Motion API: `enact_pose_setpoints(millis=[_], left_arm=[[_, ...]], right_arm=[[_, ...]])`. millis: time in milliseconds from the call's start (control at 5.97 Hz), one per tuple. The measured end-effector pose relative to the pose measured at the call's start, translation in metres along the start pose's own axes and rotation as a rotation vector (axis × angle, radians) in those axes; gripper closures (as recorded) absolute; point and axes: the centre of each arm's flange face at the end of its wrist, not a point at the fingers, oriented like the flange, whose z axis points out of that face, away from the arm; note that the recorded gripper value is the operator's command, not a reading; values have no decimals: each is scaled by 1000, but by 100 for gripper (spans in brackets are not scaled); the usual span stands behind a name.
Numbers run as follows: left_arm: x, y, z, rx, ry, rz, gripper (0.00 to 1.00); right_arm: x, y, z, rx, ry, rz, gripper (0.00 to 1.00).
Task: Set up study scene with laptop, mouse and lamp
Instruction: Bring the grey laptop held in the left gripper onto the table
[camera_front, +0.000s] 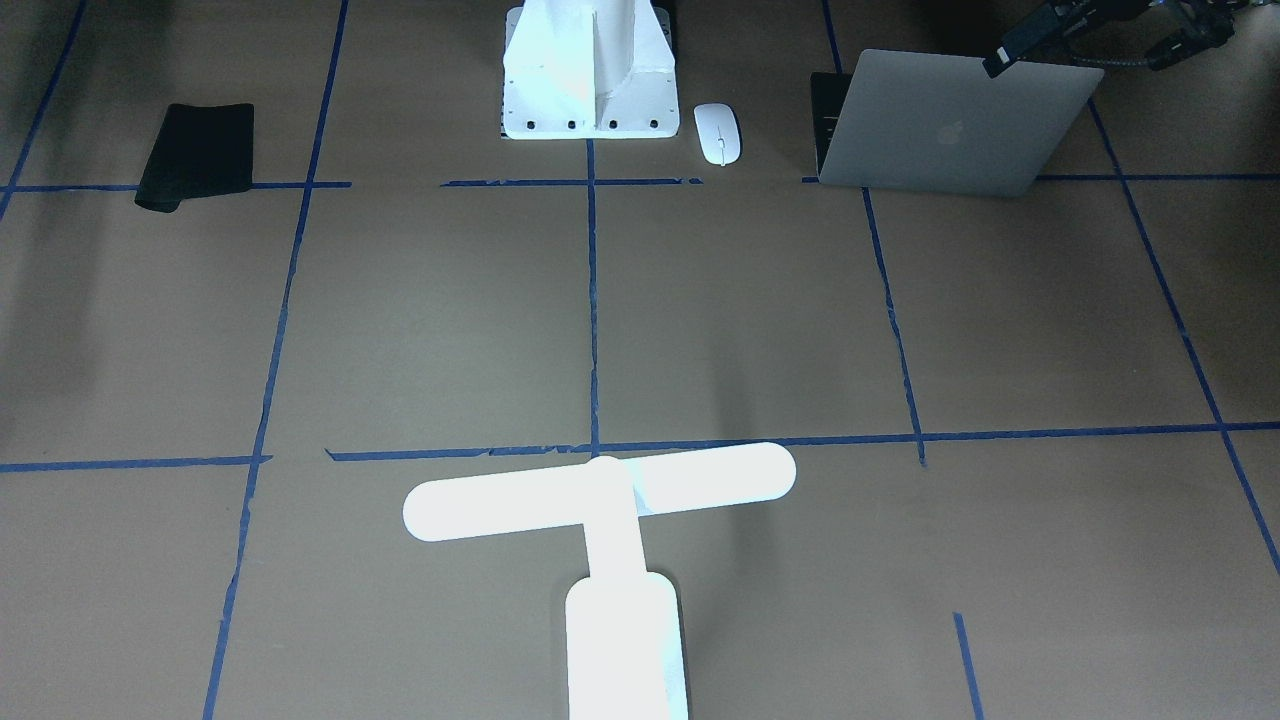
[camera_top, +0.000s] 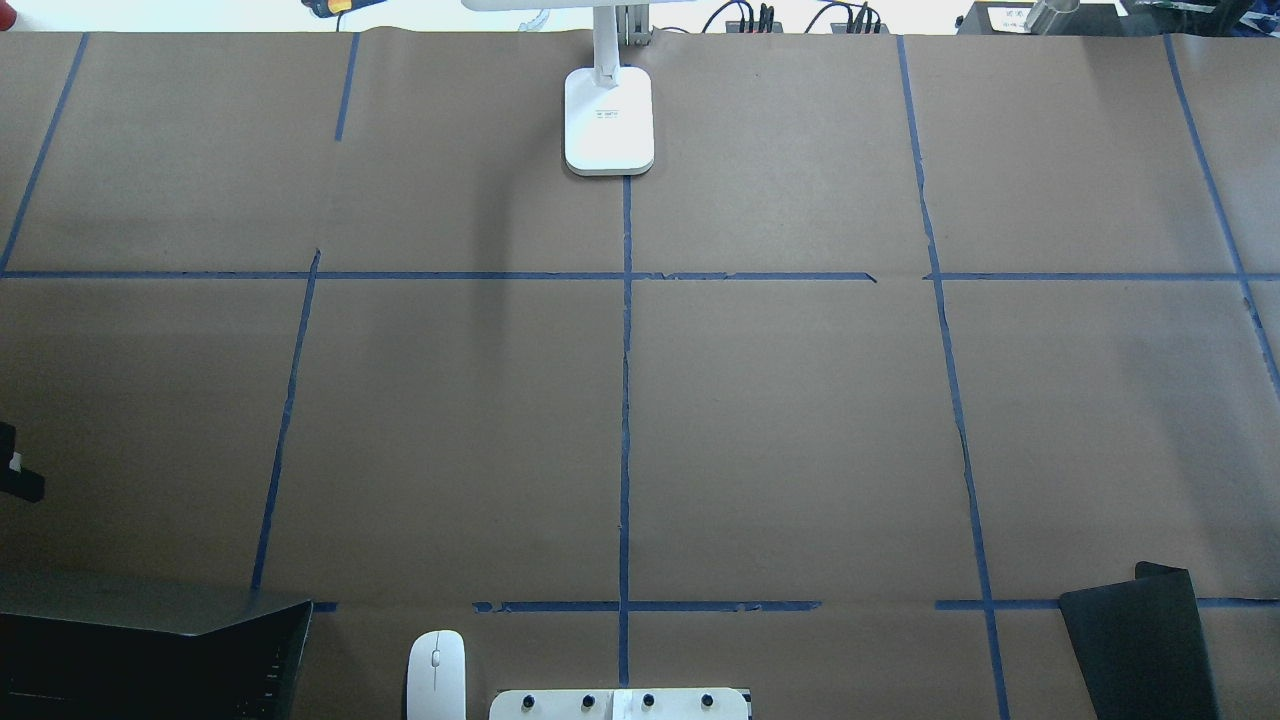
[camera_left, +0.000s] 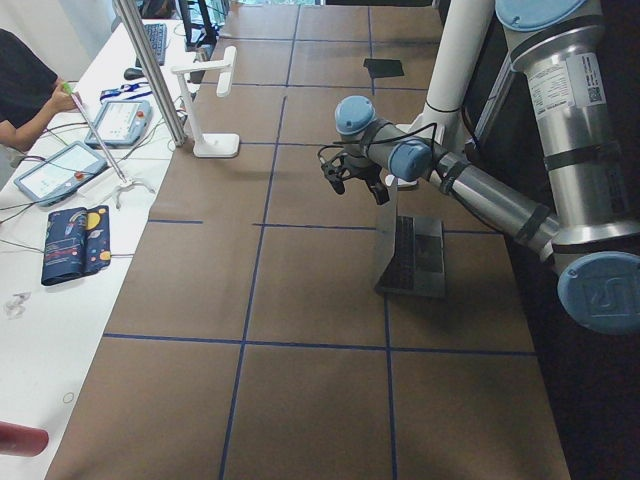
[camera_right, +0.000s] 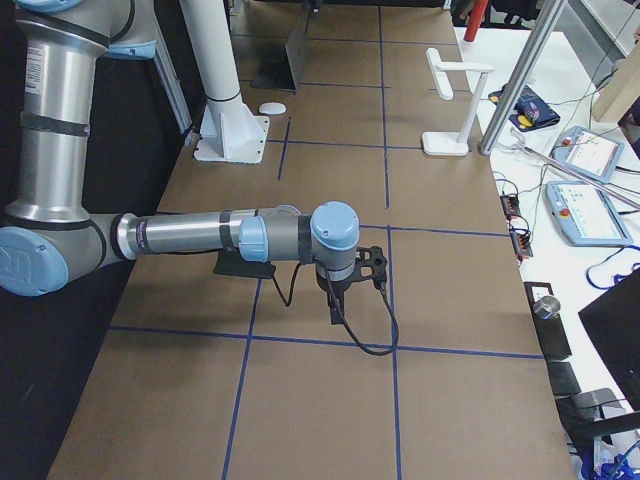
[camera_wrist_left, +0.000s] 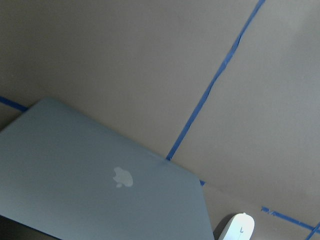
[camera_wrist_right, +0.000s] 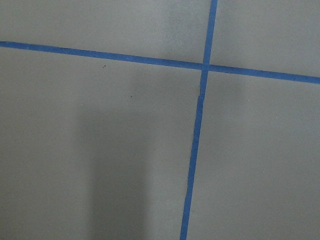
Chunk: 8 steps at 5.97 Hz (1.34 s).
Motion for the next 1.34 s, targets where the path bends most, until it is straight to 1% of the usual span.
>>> enact_pose_setpoints(millis=[167,335,670,1005,1340], left_arm=[[2,11,2,3,38,-100,0],[7,21,12,13,45,-189,0],[12,41,35,38,10,-275,0],[9,52,35,54,3,-380,0],[-4,53,48,110,-40,-463,0]], right_arm=[[-3,2,-3,4,0,-5,0],[-6,3,-5,10,1,-10,0],[-14,4,-14,25,1,-25,0],[-19,6,-18,34,2,-35,0],[-23,5,-23,43,10,-46,0]])
